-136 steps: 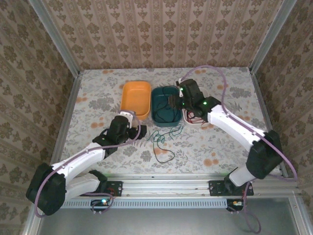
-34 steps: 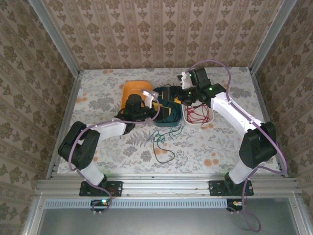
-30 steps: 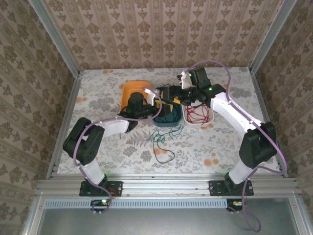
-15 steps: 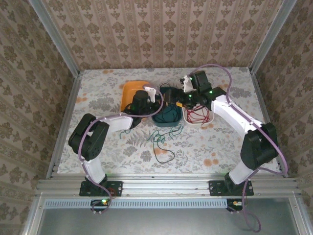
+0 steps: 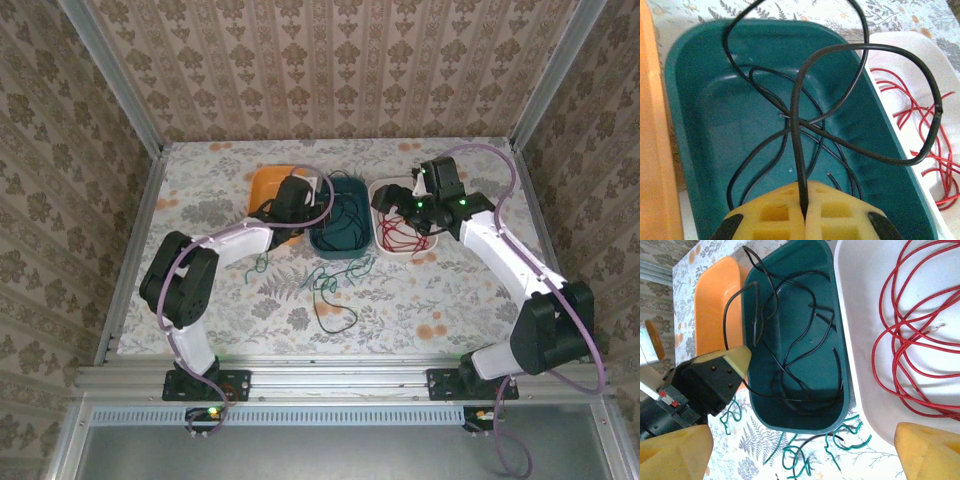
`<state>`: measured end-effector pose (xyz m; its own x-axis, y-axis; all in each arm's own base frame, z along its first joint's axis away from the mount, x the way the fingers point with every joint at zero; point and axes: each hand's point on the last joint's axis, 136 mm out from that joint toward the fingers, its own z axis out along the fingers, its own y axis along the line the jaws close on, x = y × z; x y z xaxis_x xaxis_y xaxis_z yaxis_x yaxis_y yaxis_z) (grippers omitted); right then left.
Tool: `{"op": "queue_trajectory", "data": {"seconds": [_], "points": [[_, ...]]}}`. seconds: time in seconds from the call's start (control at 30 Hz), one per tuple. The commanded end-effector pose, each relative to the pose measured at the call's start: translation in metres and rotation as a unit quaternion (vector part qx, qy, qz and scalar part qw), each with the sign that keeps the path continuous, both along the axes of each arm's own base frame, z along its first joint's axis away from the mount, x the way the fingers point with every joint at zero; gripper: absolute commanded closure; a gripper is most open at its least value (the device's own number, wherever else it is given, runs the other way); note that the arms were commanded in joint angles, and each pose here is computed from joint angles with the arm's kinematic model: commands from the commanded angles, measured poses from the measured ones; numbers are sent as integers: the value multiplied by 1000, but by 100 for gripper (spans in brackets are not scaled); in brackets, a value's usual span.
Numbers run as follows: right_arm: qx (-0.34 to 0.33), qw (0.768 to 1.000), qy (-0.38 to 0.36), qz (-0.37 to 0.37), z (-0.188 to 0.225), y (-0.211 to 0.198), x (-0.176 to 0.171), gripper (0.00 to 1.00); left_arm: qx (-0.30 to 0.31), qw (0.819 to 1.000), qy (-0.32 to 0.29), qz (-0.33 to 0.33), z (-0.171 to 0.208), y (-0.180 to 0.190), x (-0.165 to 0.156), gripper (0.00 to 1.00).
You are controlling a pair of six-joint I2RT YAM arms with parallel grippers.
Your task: Untangle the cables
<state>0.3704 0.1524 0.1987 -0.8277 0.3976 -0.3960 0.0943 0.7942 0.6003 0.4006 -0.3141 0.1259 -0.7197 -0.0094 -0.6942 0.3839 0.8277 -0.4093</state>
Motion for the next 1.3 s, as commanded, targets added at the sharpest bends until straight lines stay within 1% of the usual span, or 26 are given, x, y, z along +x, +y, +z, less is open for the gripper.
{"op": "queue_trajectory", "data": {"seconds": [0.0, 0.07, 0.17, 0.2, 0.27, 0.33, 0.4, 0.53, 0.6, 0.73, 0.83, 0.9, 0.97, 1.03, 1.1, 1.2, 1.27], "points": [[-20, 1000, 4, -7, -1, -8, -8, 5, 70, 998, 4, -11, -5, -1, -1, 92], [-20, 1000, 4, -7, -1, -8, -9, 5, 100, 995, 2, -18, -7, -4, -2, 83], [-21, 1000, 7, -5, -3, -8, -10, 5, 140, 990, -3, -25, -7, -7, -4, 65], [-19, 1000, 1, -4, 2, -8, -12, 5, 150, 988, -7, -24, -6, -7, -4, 57], [-19, 1000, -9, -3, 8, -9, -14, 6, 158, 987, -18, -25, 0, -9, -5, 49], [-21, 1000, -10, -2, 8, -10, -16, 6, 161, 986, -29, -18, 10, -7, -5, 40], [-25, 1000, -10, 0, 6, -11, -18, 6, 153, 987, -43, -23, 24, -10, -7, 27], [-32, 999, 0, 0, -5, -14, -25, 6, 133, 989, -59, -33, 48, -13, -13, 12], [-33, 999, 8, 3, -12, -14, -30, 6, 123, 990, -63, -32, 59, -11, -16, 0], [-41, 999, 20, 12, -26, -14, -44, 7, 92, 993, -68, -29, 78, -7, -20, 0], [-54, 998, 20, 36, -35, -9, -58, 8, 75, 995, -67, -2, 88, 8, -18, 0], [-69, 995, 29, 71, -46, 0, -73, 10, 71, 995, -70, 22, 92, 23, -18, 0], [-91, 988, 38, 121, -57, 13, -91, 12, 74, 994, -77, 27, 92, 34, -22, 0], [-110, 976, 52, 180, -71, 29, -113, 15, 89, 993, -80, 13, 84, 42, -33, 0], [-126, 960, 83, 236, -90, 44, -139, 16, 106, 992, -73, -20, 68, 44, -51, 0], [-139, 936, 127, 297, -116, 59, -171, 17, 141, 987, -46, -52, 37, 52, -79, 0], [-153, 920, 155, 325, -133, 63, -187, 19, 173, 982, -35, -66, 20, 57, -97, 0]]}}
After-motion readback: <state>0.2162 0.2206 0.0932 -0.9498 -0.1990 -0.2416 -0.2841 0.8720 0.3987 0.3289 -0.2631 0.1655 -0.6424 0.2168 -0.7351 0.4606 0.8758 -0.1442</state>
